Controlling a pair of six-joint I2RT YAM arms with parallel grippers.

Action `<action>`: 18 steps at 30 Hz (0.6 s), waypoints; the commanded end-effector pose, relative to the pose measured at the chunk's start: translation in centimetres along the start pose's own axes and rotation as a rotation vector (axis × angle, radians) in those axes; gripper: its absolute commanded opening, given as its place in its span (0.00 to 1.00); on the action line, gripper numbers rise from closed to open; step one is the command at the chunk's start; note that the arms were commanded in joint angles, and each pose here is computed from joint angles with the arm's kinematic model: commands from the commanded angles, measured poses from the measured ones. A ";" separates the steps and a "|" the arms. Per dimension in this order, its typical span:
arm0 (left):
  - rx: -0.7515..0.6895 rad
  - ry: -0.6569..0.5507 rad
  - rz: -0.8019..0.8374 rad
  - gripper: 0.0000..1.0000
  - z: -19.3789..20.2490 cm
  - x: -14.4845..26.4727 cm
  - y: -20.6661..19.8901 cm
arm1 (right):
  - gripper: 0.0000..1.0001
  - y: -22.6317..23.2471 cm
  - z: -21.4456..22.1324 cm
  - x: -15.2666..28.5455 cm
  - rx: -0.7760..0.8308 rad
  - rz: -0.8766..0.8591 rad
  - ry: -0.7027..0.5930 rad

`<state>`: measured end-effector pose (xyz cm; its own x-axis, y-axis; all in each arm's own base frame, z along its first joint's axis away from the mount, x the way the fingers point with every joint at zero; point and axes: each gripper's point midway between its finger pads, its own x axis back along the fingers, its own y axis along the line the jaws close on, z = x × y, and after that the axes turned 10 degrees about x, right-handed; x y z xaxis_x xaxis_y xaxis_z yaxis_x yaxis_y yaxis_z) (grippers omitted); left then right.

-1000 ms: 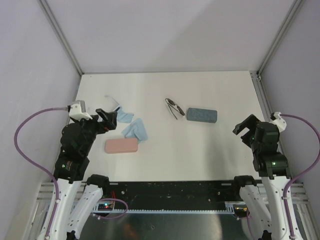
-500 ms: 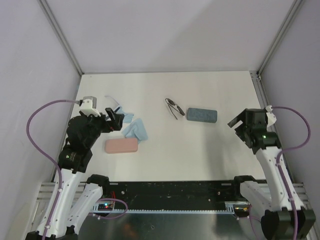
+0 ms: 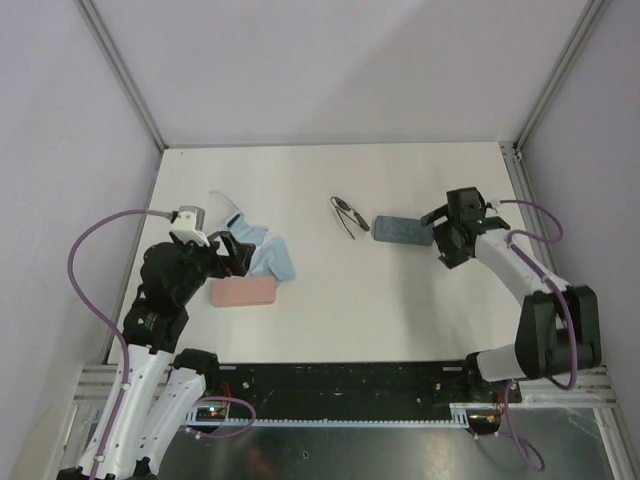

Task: Organize the sunglasses

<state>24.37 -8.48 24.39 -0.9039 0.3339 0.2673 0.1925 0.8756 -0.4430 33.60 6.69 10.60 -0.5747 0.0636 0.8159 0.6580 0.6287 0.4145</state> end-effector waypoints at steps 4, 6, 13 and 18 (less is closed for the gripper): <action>0.018 -0.009 0.030 1.00 1.0 0.4 -0.2 | 0.99 5.2 -2.2 -3.4 -0.188 -0.045 -0.020; 0.019 -0.009 0.036 1.00 1.1 0.4 -0.3 | 0.99 5.7 -2.1 -4.5 -0.223 -0.036 0.002; 0.020 0.005 0.055 1.00 1.6 0.2 -0.5 | 0.99 5.9 -2.1 -8.1 -0.318 0.013 0.045; 0.020 0.008 0.060 1.00 1.7 0.1 -0.5 | 0.99 4.8 -2.6 -9.9 -0.373 0.052 0.050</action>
<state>23.40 -8.82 22.50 -0.8911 0.3566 0.2806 0.2003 0.8640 -0.4620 41.85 7.99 5.11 -0.4960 0.0309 0.8678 0.8085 0.3810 0.4485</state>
